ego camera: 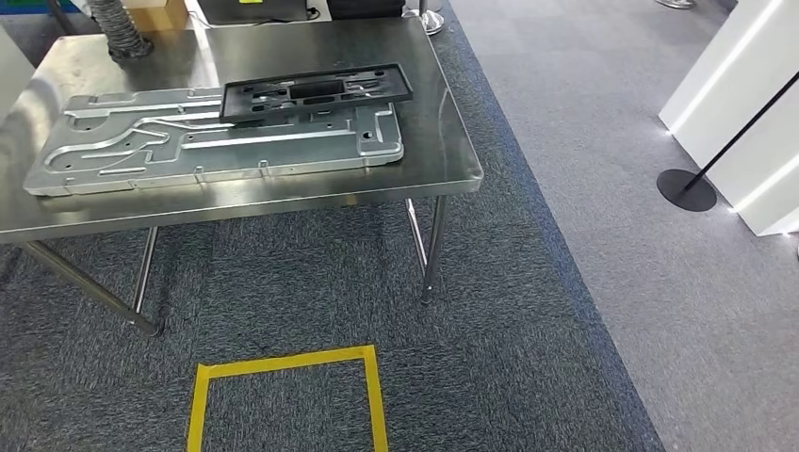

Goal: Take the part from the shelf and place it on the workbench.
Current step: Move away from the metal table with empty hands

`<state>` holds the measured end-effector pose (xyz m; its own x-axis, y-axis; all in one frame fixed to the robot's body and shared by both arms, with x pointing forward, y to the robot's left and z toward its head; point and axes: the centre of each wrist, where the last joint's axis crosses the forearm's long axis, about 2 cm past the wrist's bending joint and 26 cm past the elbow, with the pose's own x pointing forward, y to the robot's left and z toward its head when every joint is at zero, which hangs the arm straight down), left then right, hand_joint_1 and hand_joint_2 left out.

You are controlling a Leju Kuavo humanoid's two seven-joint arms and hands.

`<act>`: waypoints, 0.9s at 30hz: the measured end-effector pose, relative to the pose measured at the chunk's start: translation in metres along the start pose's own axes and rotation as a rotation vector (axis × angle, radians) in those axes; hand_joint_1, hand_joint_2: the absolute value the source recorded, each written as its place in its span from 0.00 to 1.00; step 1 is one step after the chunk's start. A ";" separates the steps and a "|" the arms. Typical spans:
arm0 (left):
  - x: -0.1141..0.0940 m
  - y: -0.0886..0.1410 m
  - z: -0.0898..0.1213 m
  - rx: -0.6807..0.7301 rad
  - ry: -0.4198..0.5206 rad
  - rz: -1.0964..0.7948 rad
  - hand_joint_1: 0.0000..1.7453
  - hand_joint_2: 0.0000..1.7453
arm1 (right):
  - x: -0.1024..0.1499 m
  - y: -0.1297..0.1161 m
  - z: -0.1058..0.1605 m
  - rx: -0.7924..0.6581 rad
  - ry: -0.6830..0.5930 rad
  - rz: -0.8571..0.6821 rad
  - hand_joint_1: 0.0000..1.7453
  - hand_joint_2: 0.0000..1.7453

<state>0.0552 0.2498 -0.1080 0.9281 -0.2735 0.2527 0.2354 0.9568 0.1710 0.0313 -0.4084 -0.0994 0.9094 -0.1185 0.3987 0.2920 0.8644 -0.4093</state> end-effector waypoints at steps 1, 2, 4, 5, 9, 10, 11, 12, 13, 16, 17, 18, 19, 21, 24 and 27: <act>0.000 0.000 0.000 -0.001 0.001 -0.002 0.00 0.00 | 0.001 0.001 0.000 0.003 0.006 -0.002 0.00 0.00; 0.000 0.000 0.000 -0.002 0.002 -0.004 0.00 0.00 | 0.001 0.002 0.000 0.006 0.012 -0.004 0.00 0.00; 0.001 0.000 0.000 -0.002 0.002 -0.007 0.00 0.00 | 0.000 0.003 0.001 0.013 0.024 -0.005 0.00 0.00; 0.002 0.000 0.000 -0.002 0.002 -0.008 0.00 0.00 | -0.002 0.004 0.001 0.017 0.031 -0.004 0.00 0.00; 0.001 0.000 0.000 -0.002 0.005 -0.007 0.00 0.00 | -0.001 0.009 0.003 0.029 0.037 -0.005 0.00 0.00; -0.001 0.000 0.000 -0.002 0.007 -0.006 0.00 0.00 | -0.001 0.011 0.003 0.033 0.036 -0.005 0.00 0.00; -0.001 0.000 0.000 -0.002 0.009 -0.005 0.00 0.00 | -0.001 0.012 0.004 0.037 0.037 -0.004 0.00 0.00; -0.002 0.000 0.000 -0.002 0.009 -0.004 0.00 0.00 | -0.002 0.013 0.004 0.039 0.038 -0.003 0.00 0.00; -0.002 0.000 0.000 -0.001 0.009 -0.004 0.00 0.00 | -0.002 0.014 0.004 0.041 0.039 -0.002 0.00 0.00; -0.001 0.000 0.000 0.002 0.004 -0.003 0.00 0.00 | -0.002 0.015 0.005 0.045 0.038 -0.001 0.00 0.00; -0.001 0.000 0.000 0.002 0.003 -0.003 0.00 0.00 | -0.001 0.015 0.004 0.045 0.036 0.000 0.00 0.00; -0.001 0.000 0.000 0.003 0.002 -0.002 0.00 0.00 | -0.001 0.015 0.004 0.045 0.036 0.002 0.00 0.00; -0.001 0.001 0.000 0.003 0.001 -0.002 0.00 0.00 | -0.002 0.015 0.004 0.044 0.037 0.004 0.00 0.00; 0.001 0.001 0.000 0.004 -0.002 0.000 0.00 0.00 | -0.004 0.015 0.005 0.043 0.040 0.010 0.00 0.00; -0.001 0.001 0.000 0.000 0.005 0.006 0.00 0.00 | -0.001 0.016 0.004 0.040 0.034 0.019 0.00 0.00; -0.003 0.000 0.000 -0.007 0.017 0.013 0.00 0.00 | 0.001 0.016 0.004 0.040 0.034 0.026 0.00 0.00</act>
<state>0.0526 0.2506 -0.1085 0.9359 -0.2594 0.2385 0.2252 0.9609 0.1613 0.0358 -0.3923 -0.1023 0.9261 -0.1116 0.3604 0.2570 0.8860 -0.3859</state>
